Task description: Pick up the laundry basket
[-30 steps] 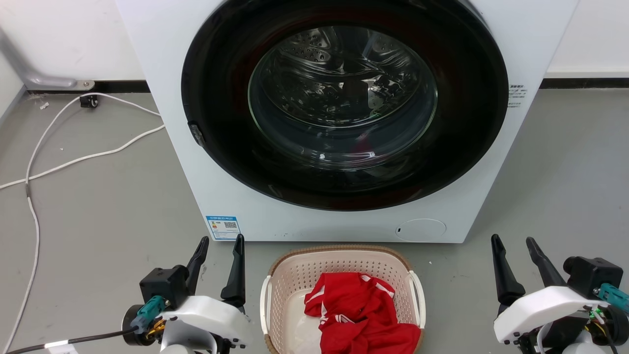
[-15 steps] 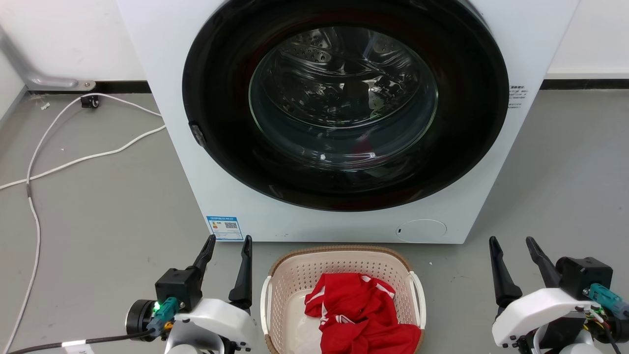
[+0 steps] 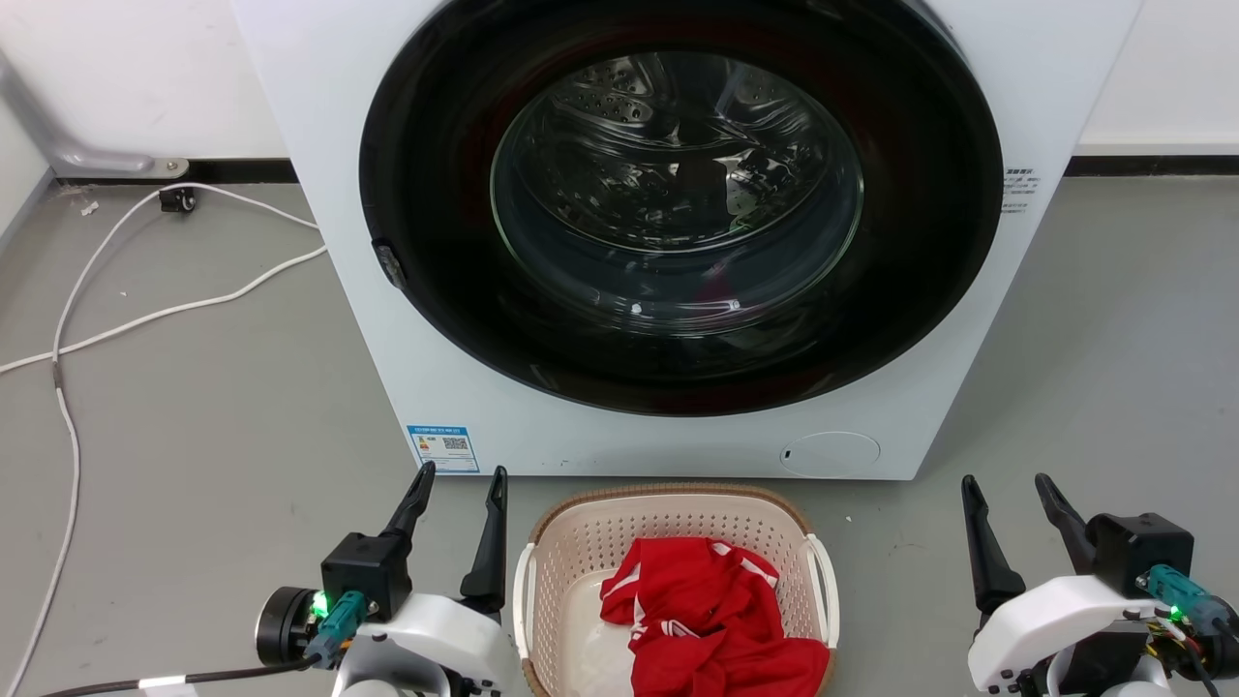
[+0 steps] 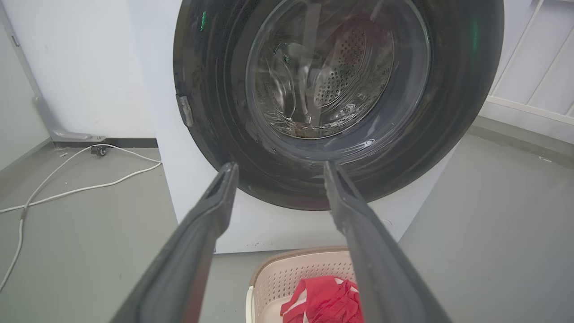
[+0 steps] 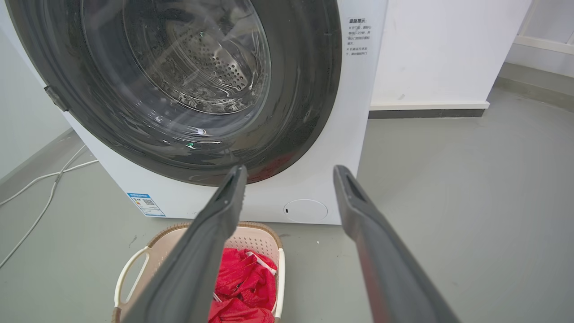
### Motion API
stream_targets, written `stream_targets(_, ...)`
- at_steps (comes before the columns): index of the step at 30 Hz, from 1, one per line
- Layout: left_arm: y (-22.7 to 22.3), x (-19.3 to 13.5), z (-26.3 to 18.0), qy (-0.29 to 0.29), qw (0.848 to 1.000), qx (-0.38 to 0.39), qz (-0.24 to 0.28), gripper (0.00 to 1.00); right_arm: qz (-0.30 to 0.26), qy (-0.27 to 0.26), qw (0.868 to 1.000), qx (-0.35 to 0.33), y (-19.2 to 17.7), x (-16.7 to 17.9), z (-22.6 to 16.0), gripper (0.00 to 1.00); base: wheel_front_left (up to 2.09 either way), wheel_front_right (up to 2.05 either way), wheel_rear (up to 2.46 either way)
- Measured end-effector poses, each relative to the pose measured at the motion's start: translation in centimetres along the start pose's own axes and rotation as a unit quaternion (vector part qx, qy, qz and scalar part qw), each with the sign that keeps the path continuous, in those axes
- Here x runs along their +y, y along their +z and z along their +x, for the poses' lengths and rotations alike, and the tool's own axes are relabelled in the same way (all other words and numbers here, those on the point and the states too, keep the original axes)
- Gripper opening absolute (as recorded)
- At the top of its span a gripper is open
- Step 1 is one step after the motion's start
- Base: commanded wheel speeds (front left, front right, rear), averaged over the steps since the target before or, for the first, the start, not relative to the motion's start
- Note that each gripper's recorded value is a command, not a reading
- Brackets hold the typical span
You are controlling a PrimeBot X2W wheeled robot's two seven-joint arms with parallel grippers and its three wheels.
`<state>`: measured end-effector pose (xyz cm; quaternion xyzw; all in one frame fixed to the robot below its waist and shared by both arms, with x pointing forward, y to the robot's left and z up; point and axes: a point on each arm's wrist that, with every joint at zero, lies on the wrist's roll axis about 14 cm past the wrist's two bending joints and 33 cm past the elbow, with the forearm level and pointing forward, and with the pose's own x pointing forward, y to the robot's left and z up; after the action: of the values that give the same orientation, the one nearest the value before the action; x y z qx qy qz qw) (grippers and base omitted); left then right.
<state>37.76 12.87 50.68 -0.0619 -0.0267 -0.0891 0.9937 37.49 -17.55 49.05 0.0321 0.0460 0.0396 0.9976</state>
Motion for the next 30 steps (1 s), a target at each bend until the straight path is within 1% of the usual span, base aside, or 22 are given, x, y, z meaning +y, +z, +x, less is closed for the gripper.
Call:
stream_targets(11, -0.4, -0.3, -0.1, -0.008, 1.000, 0.003, 0.022, 1.00, -0.025, 0.000, 1.000, 0.003, -0.4, -0.1, -0.1, 1.00, 0.00, 0.00, 0.00)
stream_targets(23, -1.7, 0.0, 0.2, -0.003, 1.000, 0.022, 0.016, 1.00, -0.015, -0.003, 1.000, 0.016, -1.4, -0.3, 0.2, 1.00, 0.00, 0.00, 0.00)
stream_targets(26, -2.2, -0.1, 0.6, -0.005, 0.999, 0.029, 0.016, 1.00, -0.009, -0.007, 1.000, 0.024, -1.9, -0.5, 0.4, 1.00, 0.00, 0.00, 0.00)
stream_targets(30, -4.0, -0.3, 1.1, -0.012, 0.998, 0.057, 0.016, 1.00, -0.004, -0.011, 0.999, 0.049, -3.5, -0.9, 1.0, 1.00, 0.00, 0.00, 0.00)
